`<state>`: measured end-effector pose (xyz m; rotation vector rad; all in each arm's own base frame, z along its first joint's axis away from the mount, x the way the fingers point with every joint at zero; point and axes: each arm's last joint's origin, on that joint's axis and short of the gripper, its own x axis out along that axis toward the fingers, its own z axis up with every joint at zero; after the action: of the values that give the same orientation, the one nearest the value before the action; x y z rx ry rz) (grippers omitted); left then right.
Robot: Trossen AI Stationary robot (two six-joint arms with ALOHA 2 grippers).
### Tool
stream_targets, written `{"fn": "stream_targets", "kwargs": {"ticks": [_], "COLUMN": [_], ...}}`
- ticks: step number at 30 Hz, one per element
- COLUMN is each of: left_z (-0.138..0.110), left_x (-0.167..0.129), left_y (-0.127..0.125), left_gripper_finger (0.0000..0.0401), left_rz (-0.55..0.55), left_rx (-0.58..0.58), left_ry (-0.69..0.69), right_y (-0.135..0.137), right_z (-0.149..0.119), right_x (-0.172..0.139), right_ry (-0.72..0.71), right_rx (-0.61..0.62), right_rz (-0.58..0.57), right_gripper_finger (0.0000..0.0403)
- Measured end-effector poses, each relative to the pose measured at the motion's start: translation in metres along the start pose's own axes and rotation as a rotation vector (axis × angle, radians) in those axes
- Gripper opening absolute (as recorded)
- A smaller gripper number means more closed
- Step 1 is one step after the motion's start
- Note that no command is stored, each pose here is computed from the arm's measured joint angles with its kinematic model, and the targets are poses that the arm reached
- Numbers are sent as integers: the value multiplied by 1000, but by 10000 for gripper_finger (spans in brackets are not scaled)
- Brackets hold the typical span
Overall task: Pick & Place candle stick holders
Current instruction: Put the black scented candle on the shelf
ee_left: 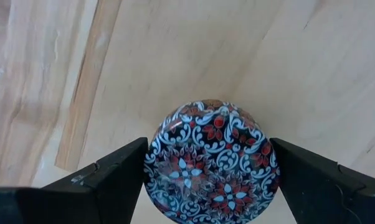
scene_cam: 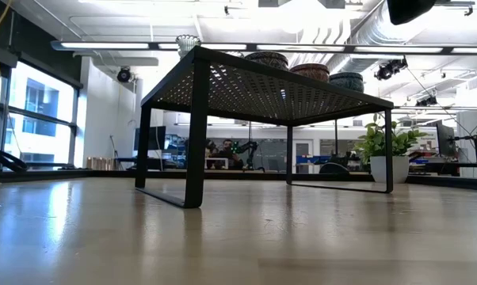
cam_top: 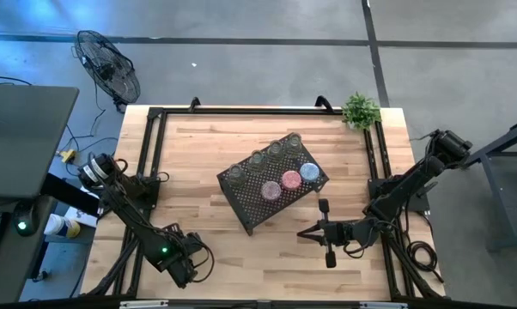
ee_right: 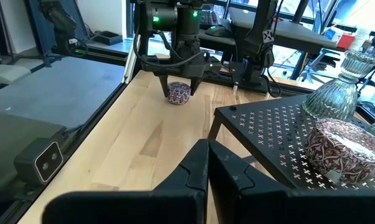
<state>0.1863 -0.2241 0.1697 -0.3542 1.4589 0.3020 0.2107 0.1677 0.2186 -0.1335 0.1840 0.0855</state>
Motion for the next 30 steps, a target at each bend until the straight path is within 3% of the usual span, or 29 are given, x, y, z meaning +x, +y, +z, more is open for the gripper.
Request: {"fn": "stream_targets", "kwargs": {"ticks": [12,22,30], "left_z": [0,0,-2], "left_x": [0,9,2], "left_y": [0,-2,1], "left_gripper_finger": [341,300,293], "left_rz": [-3,35,22], "left_rx": [9,47,46], "left_ry": [1,15,51], "right_y": [0,0,0], "right_z": [0,0,1], "right_x": [0,0,0], "right_ry": [0,0,-7], "right_rx": [0,0,4], "right_rz": [0,-1,-1], "right_gripper_finger": [1,2,2]}}
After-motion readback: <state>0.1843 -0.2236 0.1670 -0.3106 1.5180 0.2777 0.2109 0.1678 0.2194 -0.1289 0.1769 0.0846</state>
